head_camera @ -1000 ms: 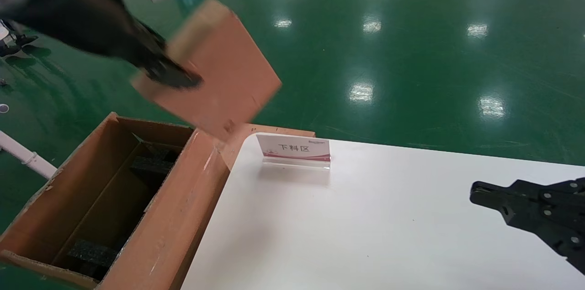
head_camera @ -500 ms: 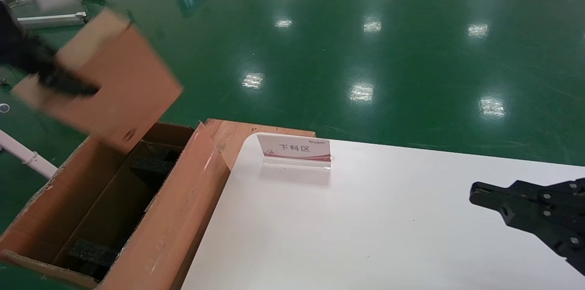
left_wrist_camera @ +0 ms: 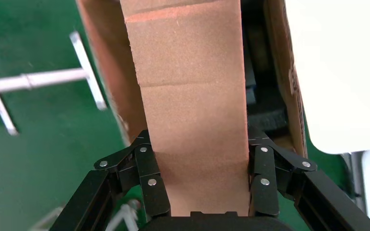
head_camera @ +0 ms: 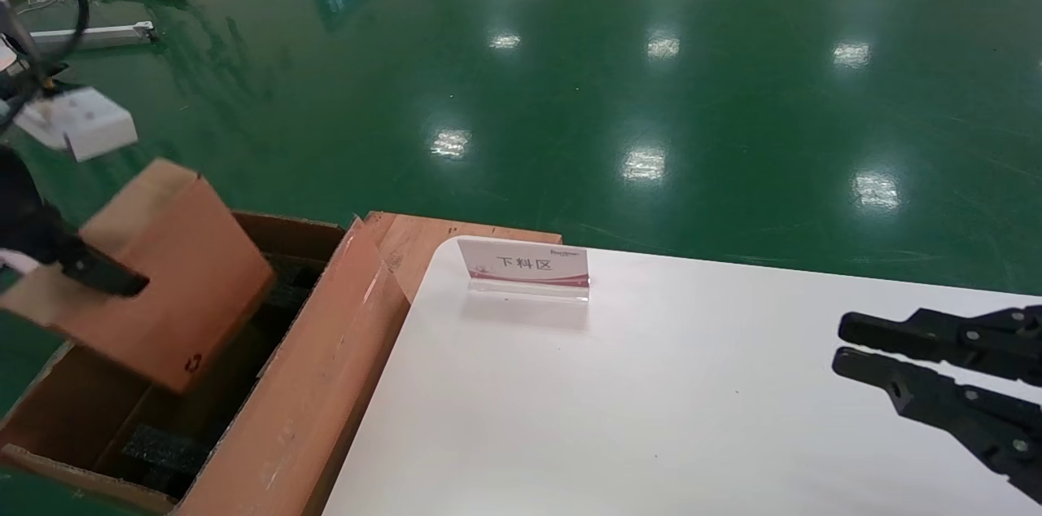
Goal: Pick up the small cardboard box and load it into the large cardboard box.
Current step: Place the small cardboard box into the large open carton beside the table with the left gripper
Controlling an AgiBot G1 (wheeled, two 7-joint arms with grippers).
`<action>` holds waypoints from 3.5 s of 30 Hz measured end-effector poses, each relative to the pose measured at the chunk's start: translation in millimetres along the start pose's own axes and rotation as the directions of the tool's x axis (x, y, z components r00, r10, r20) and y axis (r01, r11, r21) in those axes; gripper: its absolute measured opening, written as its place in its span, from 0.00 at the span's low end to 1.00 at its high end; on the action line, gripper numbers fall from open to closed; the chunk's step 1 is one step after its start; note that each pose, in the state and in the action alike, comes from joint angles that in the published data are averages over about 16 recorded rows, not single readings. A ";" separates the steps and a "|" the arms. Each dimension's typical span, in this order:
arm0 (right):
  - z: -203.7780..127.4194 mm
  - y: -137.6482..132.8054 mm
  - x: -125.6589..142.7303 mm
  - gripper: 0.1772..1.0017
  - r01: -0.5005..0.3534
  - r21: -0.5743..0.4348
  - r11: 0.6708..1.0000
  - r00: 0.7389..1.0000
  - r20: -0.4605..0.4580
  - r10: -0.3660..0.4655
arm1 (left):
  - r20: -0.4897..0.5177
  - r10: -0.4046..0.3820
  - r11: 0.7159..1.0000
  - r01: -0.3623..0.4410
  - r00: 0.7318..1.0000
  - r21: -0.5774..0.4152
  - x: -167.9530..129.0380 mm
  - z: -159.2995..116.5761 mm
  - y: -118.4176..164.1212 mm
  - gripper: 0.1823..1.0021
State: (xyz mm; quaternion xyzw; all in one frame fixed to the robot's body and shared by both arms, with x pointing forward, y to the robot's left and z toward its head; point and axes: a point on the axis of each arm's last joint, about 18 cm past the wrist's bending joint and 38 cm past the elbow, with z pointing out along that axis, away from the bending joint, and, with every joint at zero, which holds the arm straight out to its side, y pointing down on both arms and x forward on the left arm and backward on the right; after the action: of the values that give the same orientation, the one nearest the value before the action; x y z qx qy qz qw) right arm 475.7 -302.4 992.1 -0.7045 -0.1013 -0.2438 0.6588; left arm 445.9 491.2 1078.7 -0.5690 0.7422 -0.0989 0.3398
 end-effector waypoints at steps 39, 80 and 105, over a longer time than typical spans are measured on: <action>0.0 0.0 0.0 0.93 0.000 0.000 1.000 1.000 0.000 0.000 | 0.075 -0.105 0.983 0.115 0.992 -0.146 -17.4 110.8 17.1 0.30; 0.0 0.0 0.0 1.00 0.000 0.000 1.000 1.000 0.000 0.000 | 0.139 -0.066 0.976 0.093 0.988 -0.198 -35.3 166.6 18.3 0.30; -0.1 0.0 0.0 1.00 0.000 0.000 1.000 1.000 0.000 0.000 | 0.138 -0.093 0.956 0.127 0.986 -0.263 -41.8 189.5 34.4 0.32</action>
State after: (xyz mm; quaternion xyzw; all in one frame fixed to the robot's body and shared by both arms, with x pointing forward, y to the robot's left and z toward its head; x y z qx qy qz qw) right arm 475.7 -302.5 992.1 -0.7044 -0.1011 -0.2438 0.6589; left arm 541.2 586.3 934.7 -0.6557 0.6932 0.0203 0.2985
